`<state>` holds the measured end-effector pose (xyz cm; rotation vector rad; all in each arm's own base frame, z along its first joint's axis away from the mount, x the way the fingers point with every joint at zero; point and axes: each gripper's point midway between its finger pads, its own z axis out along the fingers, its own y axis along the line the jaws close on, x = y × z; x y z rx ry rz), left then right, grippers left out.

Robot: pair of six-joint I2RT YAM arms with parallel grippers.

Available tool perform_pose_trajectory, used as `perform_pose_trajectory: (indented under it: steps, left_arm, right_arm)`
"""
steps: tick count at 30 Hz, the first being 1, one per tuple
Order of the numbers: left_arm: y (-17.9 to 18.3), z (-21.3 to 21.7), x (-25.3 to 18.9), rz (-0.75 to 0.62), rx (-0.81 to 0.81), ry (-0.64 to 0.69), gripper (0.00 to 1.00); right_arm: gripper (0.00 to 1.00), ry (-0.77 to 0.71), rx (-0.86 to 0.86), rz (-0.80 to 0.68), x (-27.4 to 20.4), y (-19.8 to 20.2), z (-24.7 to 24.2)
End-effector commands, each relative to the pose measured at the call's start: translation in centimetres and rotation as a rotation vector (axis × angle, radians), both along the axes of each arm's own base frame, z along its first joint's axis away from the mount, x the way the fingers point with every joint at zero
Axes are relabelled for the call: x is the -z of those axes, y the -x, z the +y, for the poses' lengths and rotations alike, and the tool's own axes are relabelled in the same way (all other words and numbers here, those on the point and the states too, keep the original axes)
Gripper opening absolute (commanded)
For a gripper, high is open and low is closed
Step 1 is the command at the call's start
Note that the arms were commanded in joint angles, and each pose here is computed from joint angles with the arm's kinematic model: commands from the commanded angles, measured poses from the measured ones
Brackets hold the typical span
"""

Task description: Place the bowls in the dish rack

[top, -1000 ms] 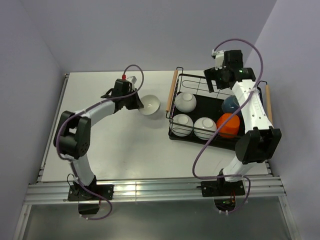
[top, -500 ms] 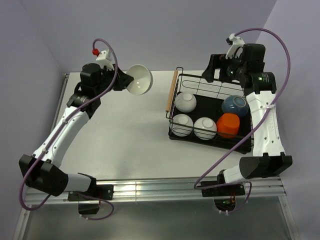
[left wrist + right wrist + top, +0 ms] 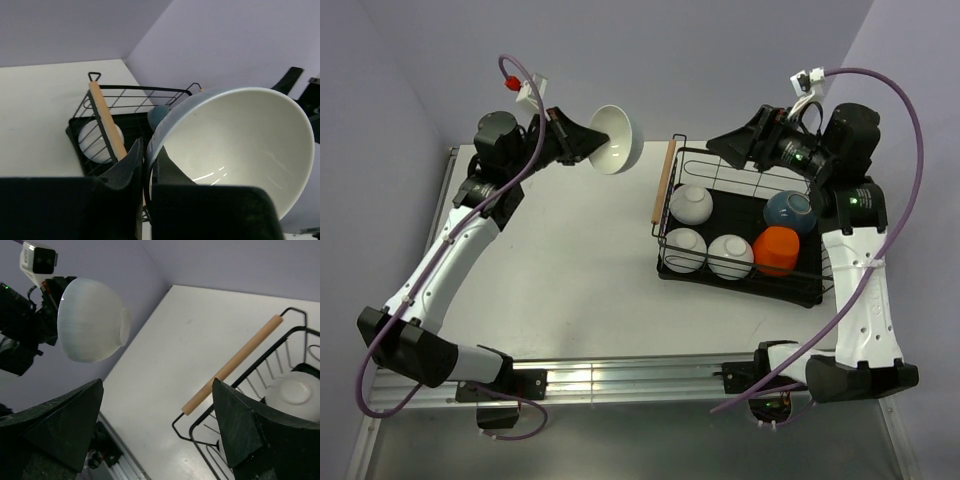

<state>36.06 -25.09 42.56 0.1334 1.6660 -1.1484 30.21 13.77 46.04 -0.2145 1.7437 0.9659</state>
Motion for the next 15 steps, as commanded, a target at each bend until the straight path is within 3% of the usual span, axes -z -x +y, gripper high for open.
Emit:
perform_pose_trajectory:
  steps: [1,15]
  left_arm:
    - [2.1,-2.2,-4.1,-0.057,0.126,0.126,0.0]
    - [2.7,-7.0,-1.3,0.049,0.241,0.18,0.0]
  right_arm:
    - [0.96,-0.111,-0.078,0.016,-0.4,-0.2,2.1]
    - [1.0,-0.176,-0.221,0.09,1.1,1.5,6.9]
